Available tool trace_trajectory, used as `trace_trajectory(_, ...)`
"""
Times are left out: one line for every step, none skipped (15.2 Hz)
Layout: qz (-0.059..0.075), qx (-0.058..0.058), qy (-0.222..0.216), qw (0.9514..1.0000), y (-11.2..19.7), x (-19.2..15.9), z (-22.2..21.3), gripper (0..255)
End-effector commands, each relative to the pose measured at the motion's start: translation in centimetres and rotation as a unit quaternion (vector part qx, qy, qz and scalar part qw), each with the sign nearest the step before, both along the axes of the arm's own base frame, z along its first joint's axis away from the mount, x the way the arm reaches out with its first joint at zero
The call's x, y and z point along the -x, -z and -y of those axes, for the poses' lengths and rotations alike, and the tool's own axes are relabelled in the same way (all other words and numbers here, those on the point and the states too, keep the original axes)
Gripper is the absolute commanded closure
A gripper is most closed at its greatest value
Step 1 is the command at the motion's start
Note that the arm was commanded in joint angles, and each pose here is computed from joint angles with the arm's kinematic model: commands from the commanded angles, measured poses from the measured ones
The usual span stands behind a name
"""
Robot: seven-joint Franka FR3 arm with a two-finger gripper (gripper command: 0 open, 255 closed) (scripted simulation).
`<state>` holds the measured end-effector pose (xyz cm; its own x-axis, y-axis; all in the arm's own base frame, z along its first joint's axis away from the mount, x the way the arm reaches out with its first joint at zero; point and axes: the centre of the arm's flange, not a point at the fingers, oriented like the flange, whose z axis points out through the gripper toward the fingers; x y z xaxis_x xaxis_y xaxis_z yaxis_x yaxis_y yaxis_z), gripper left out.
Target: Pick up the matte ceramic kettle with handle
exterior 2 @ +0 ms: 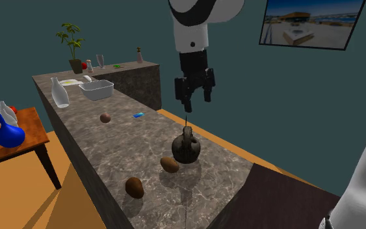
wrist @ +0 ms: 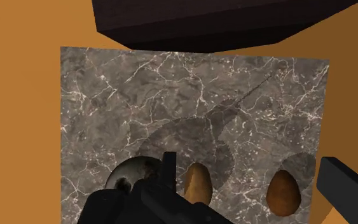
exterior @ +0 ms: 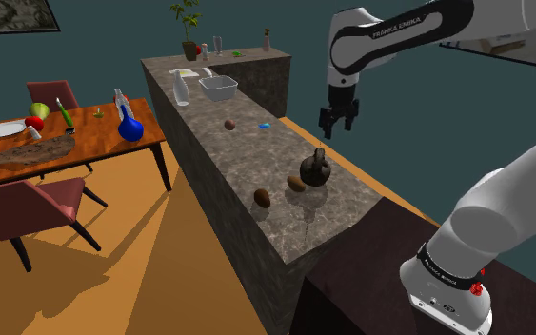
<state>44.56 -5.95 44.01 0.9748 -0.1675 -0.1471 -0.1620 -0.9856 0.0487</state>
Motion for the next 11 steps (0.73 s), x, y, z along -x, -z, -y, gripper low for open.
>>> trace_trajectory(0.001, 0.0, 0.022, 0.9998, 1.5, -2.0, 1.3, 0)
trace_trajectory(0.001, 0.0, 0.033, 0.9995, 2.3, -2.8, 2.0, 0)
trace_trajectory(0.001, -0.001, 0.044, 0.999, 3.2, -3.6, 2.7, 0)
trace_trajectory(0.0, -0.001, 0.055, 0.9985, 4.0, -4.4, 3.4, 0)
trace_trajectory(0.0, -0.001, 0.065, 0.9979, 4.8, -5.1, 4.1, 0)
trace_trajectory(0.0, -0.001, 0.076, 0.9971, 5.7, -5.9, 4.9, 0)
trace_trajectory(0.0, -0.001, 0.087, 0.9962, 6.5, -6.6, 5.7, 0)
trace_trajectory(0.0, -0.002, 0.097, 0.9952, 7.3, -7.4, 6.4, 0)
trace_trajectory(0.0, -0.002, 0.108, 0.9941, 8.2, -8.1, 7.2, 0)
trace_trajectory(0.0, -0.002, 0.119, 0.9929, 9.0, -8.8, 8.0, 0)
trace_trajectory(0.0, -0.002, 0.13, 0.9916, 9.8, -9.4, 8.9, 0)
